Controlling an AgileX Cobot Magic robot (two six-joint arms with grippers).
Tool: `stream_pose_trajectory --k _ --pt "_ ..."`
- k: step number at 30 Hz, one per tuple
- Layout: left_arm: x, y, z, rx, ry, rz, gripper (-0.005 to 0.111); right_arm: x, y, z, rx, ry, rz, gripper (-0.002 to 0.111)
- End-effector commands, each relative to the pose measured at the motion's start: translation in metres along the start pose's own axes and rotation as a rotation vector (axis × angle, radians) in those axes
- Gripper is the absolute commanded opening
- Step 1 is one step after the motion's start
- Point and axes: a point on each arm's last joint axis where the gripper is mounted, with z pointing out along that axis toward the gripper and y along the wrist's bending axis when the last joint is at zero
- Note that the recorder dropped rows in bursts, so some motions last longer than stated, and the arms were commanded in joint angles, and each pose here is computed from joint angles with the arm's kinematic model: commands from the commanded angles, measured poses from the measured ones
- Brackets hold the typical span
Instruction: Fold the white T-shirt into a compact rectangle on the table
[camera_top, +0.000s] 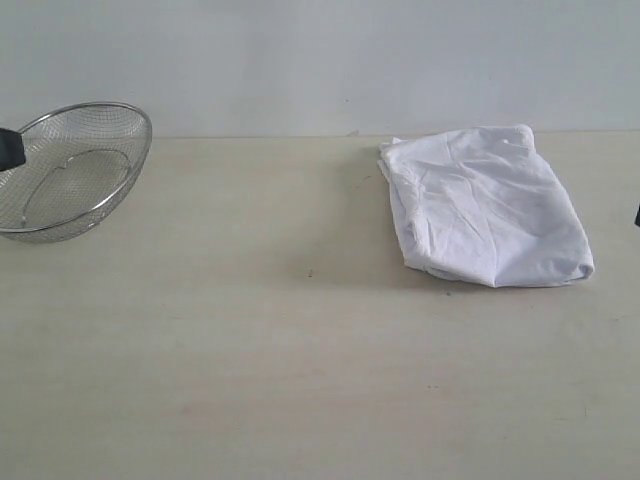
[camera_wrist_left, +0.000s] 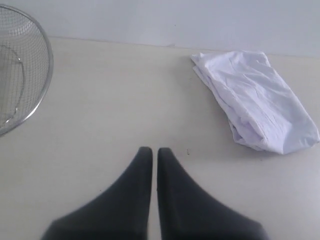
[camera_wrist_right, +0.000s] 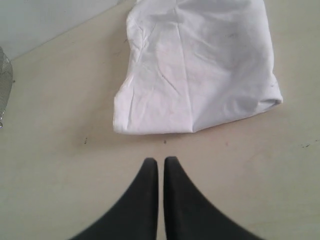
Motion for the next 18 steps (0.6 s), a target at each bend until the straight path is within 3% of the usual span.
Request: stream_pose_trajectory --k 1,6,10,18 --pt "0.018 0.000 -0.010 0.019 -0.012 -0.064 0.004 0.000 0.000 -0.001 0.001 -0.011 -0.005 0.000" --pt "0.035 0.001 -0.017 0.021 -0.011 -0.069 0.004 -0.003 -0.002 -0.001 0.027 -0.040 -0.005 0.000" --pt "0.045 -0.003 -0.021 0.061 0.064 -0.065 0.004 -0.003 -0.002 -0.001 0.030 -0.043 -0.007 0.000" --pt "0.045 -0.003 -0.021 0.060 0.062 -0.065 0.004 -0.003 -0.002 -0.001 0.030 -0.043 -0.005 0.000"
